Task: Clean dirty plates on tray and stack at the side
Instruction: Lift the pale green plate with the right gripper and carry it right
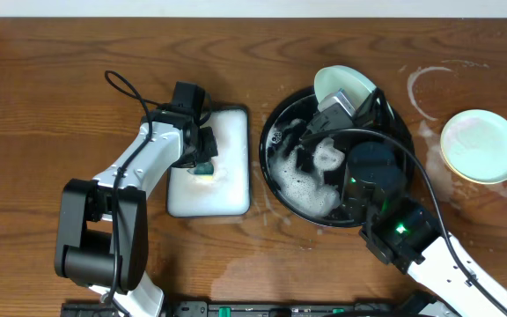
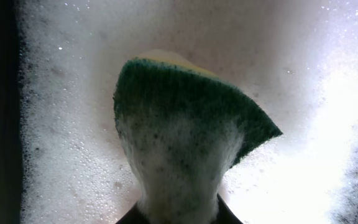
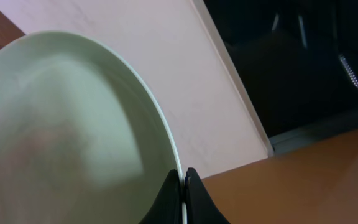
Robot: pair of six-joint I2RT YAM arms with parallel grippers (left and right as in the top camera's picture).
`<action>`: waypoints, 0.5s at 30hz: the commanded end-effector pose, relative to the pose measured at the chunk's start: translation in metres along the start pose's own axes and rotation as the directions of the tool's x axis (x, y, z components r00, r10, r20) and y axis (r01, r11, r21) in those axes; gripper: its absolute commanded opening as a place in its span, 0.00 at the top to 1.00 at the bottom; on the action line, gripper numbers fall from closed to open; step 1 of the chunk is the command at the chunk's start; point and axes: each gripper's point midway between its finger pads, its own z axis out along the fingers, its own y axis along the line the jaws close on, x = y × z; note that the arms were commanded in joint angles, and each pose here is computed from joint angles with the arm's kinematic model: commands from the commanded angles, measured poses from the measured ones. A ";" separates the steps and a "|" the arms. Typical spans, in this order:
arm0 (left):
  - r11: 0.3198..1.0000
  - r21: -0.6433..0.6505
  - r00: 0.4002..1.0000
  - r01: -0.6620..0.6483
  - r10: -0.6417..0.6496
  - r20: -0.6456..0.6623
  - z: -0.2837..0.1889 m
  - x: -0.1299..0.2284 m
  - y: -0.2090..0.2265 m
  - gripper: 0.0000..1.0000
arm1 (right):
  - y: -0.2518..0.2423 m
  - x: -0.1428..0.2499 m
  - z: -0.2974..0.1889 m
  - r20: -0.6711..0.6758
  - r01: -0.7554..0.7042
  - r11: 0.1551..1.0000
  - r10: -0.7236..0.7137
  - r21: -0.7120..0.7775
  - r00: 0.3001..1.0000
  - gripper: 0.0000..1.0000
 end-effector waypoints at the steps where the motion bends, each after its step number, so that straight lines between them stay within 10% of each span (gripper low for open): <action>1: 1.000 0.003 1.000 0.013 -0.013 -0.014 0.002 0.004 0.002 0.83 | 0.006 0.005 0.001 -0.032 -0.047 0.999 0.047 -0.007 0.998 0.99; 8: 1.000 0.003 1.000 0.013 -0.013 -0.013 0.002 0.004 0.002 0.38 | 0.021 0.011 0.008 -0.062 -0.015 0.999 0.012 -0.036 0.998 0.99; 15: 1.000 0.003 1.000 0.013 -0.013 -0.013 0.002 0.004 0.002 0.35 | 0.022 0.011 0.009 -0.064 -0.023 0.999 0.020 -0.037 0.998 0.99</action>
